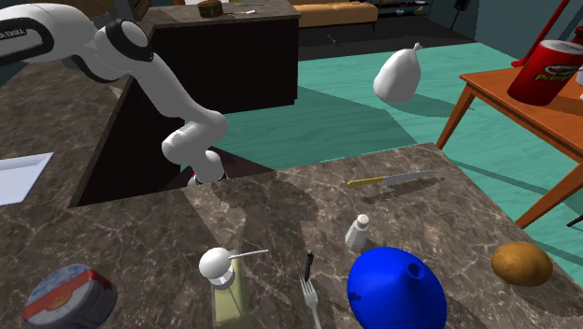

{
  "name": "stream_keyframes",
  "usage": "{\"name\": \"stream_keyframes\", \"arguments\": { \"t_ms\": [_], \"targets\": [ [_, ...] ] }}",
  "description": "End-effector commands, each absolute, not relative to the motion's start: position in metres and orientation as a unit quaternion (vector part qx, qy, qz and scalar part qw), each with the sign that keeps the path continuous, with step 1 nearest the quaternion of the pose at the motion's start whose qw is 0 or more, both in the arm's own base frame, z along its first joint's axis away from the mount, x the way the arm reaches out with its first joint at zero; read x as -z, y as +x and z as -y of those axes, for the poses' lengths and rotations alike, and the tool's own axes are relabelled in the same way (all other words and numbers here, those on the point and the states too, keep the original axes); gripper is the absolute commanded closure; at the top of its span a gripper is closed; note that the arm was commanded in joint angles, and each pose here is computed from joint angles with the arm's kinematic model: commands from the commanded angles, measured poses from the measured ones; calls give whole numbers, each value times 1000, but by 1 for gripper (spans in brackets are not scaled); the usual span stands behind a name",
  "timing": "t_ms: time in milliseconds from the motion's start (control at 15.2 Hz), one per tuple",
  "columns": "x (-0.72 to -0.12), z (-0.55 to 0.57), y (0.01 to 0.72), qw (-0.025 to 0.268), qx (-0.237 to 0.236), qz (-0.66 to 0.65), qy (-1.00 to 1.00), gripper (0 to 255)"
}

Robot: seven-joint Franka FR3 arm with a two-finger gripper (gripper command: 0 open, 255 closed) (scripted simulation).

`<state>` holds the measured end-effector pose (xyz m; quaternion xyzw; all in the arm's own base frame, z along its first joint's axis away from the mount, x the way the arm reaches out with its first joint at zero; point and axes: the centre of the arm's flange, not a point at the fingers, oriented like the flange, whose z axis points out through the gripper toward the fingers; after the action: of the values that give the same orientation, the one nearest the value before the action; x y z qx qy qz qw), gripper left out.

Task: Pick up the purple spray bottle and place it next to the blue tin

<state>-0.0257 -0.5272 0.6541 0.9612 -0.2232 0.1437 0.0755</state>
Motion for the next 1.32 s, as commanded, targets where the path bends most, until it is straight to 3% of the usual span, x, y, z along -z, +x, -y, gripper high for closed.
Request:
{"name": "stream_keyframes", "arguments": {
  "t_ms": [0, 1254],
  "targets": [
    [-643, 528, -25, 76, -144, 223, 961, 255],
    [-548, 528, -25, 76, -144, 223, 961, 255]
  ]
}}
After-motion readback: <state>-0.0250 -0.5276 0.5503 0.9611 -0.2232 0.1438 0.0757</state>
